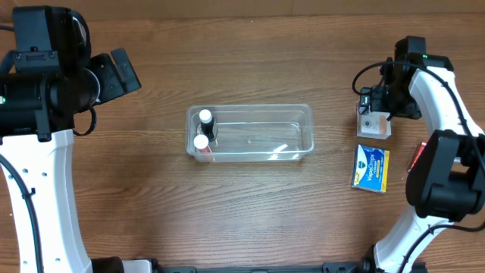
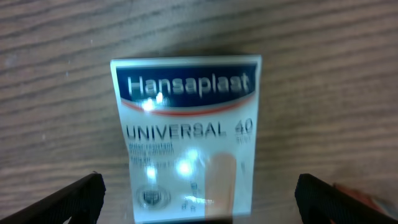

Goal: Pack container

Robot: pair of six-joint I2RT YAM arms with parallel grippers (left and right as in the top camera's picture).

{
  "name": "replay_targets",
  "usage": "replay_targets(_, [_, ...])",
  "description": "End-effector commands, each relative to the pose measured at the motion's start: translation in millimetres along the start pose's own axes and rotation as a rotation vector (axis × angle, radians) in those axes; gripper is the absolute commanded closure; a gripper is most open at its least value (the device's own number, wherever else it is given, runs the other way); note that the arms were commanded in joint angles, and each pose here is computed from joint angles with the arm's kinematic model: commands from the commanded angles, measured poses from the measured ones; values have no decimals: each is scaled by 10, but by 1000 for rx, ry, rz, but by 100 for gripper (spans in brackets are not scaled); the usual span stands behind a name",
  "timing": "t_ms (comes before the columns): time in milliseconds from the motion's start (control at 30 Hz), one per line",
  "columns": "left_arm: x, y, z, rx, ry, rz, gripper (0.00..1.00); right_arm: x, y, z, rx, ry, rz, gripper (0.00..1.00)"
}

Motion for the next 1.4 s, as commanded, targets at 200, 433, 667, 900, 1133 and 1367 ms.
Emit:
replay_targets(200, [2, -20, -14, -11, -14, 11, 0, 22, 429, -76, 61, -27, -37, 0])
replay_targets(433, [2, -20, -13, -11, -14, 11, 0, 27, 506, -66, 79, -27, -38, 16])
replay_targets(667, [2, -20, -14, -12, -14, 10, 0, 21, 429, -98, 67, 6, -36, 30])
replay_targets(900, [2, -20, -15, -12, -10, 10, 0, 136, -588, -185, -96, 18, -46, 28])
replay_targets(1133, [1, -20, -18, -14, -2, 11, 0, 887, -1950, 404, -335, -41, -226, 29])
replay_targets(1367, [2, -20, -16, -13, 2, 10, 0, 1784, -1952, 924, -245, -173, -305, 25])
Point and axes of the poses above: each gripper's point midway between its finger pads, its own y axis out along the fingers, its own x axis along the line the jaws close on, z = x × y, the point moved 10 cm from there along -y, back along the fingers, and after that the axes turned 1 degree about y, right-handed, at the moved point
